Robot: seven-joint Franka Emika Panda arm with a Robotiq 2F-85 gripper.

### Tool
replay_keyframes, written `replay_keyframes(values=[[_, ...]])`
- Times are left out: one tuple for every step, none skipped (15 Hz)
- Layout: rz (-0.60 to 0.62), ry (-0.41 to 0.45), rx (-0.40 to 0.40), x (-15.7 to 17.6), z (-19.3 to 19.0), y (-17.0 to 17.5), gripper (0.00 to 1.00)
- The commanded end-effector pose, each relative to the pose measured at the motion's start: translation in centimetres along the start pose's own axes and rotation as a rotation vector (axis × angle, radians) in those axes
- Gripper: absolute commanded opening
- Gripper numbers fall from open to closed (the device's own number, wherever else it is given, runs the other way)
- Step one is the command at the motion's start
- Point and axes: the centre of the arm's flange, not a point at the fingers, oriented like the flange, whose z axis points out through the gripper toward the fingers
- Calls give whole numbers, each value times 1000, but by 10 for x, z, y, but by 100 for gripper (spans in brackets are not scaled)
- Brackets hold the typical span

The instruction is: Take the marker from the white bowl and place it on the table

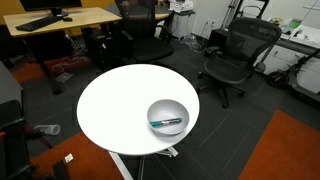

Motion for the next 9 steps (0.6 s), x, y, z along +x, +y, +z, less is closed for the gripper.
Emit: replay_keyframes(values=[[0,-6,1,0,2,0,100],[1,-10,2,-1,4,0,100],[1,-12,2,-1,5,0,100],[1,-13,2,-1,5,0,100],[1,-14,2,-1,5,0,100],[1,-14,2,-1,5,0,100],[-9,2,-5,3,3,1,100],[-10,17,-13,7,0,1,100],[-9,39,-25,13,-3,1,100]])
